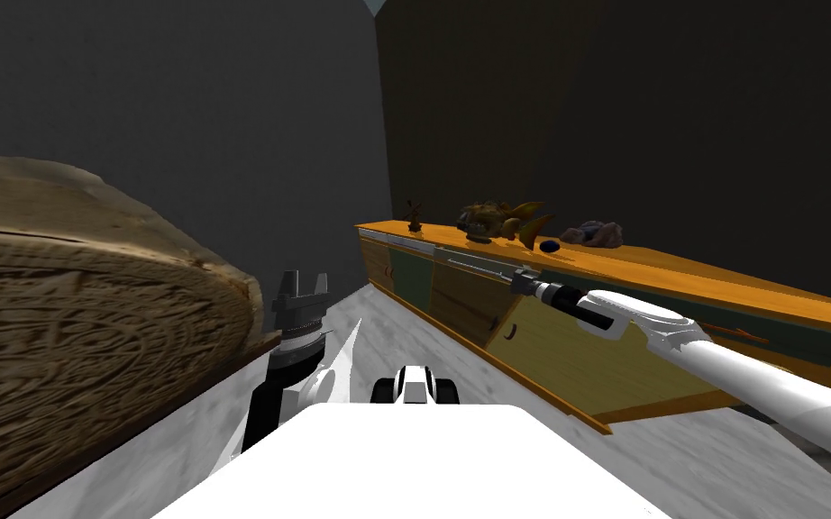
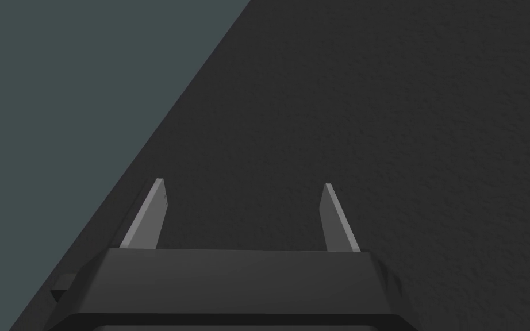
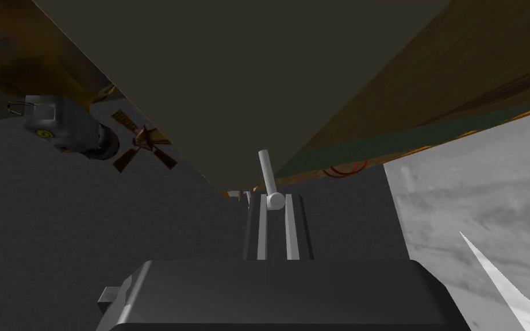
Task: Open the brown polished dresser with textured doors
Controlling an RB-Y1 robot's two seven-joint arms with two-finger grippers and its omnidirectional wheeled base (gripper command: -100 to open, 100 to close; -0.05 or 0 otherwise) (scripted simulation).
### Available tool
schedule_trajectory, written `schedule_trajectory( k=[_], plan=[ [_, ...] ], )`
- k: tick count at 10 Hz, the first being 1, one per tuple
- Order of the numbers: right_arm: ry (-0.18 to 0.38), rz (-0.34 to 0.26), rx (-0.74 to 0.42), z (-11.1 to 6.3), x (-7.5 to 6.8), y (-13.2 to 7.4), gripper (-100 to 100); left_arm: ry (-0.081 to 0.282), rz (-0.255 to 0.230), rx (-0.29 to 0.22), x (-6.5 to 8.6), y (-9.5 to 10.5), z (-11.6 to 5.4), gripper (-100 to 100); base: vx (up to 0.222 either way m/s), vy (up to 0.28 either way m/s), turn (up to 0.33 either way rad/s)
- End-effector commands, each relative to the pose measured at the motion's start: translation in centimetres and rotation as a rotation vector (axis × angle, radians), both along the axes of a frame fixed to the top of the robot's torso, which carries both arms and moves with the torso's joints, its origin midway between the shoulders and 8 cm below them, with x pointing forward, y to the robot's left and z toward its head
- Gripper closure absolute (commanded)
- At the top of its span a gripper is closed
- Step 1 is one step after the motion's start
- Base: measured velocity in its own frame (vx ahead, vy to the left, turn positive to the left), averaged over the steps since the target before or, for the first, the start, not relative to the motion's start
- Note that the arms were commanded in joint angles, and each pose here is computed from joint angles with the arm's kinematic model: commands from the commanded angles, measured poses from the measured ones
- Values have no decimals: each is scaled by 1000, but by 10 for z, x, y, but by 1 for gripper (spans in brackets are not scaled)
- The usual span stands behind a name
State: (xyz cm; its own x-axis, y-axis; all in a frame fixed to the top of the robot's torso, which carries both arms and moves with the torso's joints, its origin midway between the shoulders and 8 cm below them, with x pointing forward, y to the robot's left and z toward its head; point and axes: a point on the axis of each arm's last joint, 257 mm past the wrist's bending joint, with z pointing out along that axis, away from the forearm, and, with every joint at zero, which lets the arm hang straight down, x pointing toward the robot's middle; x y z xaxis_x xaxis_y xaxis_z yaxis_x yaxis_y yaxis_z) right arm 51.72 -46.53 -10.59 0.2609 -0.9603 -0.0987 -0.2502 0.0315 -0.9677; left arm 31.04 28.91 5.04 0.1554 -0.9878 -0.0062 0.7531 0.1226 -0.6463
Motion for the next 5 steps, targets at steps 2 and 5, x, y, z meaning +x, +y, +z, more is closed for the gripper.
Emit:
schedule_trajectory(
  k=[2, 5],
  plan=[
    [6, 10, 0, 0, -1, 4, 100, 0, 0, 0, 0, 0, 0, 0, -103, 94, -33],
    [-28, 9, 41, 18, -1, 3, -100, 0, 0, 0, 0, 0, 0, 0, -93, -51, 283]
  ],
)
